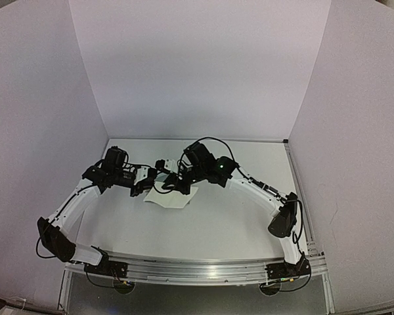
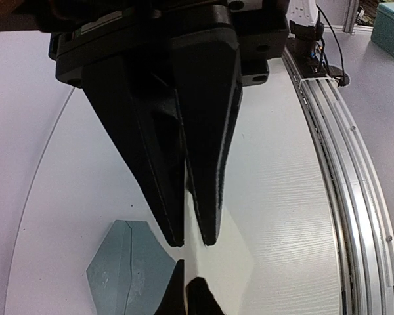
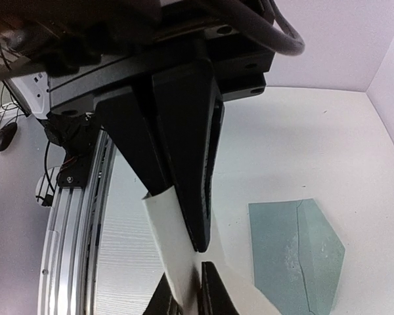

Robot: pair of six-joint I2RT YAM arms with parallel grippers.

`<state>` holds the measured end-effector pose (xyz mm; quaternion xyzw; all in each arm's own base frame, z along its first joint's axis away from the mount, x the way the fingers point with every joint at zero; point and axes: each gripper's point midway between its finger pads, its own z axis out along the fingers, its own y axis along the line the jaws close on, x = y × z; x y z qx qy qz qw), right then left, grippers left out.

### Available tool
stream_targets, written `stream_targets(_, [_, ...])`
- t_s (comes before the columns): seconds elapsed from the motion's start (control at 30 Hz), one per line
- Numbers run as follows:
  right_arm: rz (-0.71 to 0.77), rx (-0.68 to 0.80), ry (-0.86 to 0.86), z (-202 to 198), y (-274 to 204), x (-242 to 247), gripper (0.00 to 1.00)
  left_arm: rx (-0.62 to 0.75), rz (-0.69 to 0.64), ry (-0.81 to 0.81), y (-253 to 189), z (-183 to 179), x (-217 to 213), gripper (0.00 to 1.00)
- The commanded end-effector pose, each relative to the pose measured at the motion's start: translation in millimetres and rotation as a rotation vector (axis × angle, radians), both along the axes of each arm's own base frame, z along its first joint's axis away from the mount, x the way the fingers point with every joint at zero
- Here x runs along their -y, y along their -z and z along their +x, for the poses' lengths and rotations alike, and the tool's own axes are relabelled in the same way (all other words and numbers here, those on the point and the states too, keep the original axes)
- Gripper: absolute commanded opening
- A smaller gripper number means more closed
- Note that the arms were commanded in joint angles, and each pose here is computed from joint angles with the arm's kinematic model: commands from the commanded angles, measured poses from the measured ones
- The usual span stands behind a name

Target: Place the letter into the envelope and seal it

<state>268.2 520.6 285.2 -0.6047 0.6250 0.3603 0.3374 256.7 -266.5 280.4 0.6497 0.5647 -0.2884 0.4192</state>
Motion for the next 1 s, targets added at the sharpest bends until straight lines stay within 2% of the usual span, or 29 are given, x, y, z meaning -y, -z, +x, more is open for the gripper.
stream_targets(0.0, [0.041, 0.023, -0.023, -4.9, -21.6, -1.1, 0.09, 0.021, -0.034, 0.043, -20.7, -10.9, 1.9, 0.00])
stream_targets(0.17, [0.049, 0.013, -0.021, -4.6, -25.3, 0.6, 0.06, 0.023, -0.022, 0.042, -18.3, -11.4, 0.5, 0.00])
stream_targets(0.27, [0.053, 0.001, -0.019, -5.3, -27.7, 3.2, 0.00, 0.032, -0.014, 0.031, -17.9, -9.2, -0.7, 0.01])
stream_targets(0.3, [0.054, -0.006, -0.015, -4.7, -28.2, 4.5, 0.00, 0.033, -0.015, 0.022, -19.1, -8.1, -0.7, 0.05])
stream_targets(0.43, [0.052, -0.050, 0.017, 1.6, -27.4, 11.3, 0.00, 0.042, -0.014, -0.045, -23.5, 3.5, -2.2, 0.40])
stream_targets(0.63, [0.041, -0.088, 0.120, 22.9, -25.0, 24.3, 0.00, 0.056, -0.054, -0.160, -37.2, 23.9, -12.3, 0.70])
stream_targets(0.73, [0.046, -0.110, 0.181, 33.7, -28.3, 35.1, 0.00, 0.066, -0.078, -0.232, -46.4, 40.2, -30.6, 0.75])
stream_targets(0.87, [0.056, -0.072, 0.317, 56.6, -37.0, 50.5, 0.00, 0.063, -0.130, -0.362, -62.0, 67.0, -62.1, 0.77])
stream_targets(0.97, [0.146, -0.074, 0.423, 70.9, -62.0, 53.2, 0.00, 0.053, -0.173, -0.420, -69.7, 72.9, -68.4, 0.77])
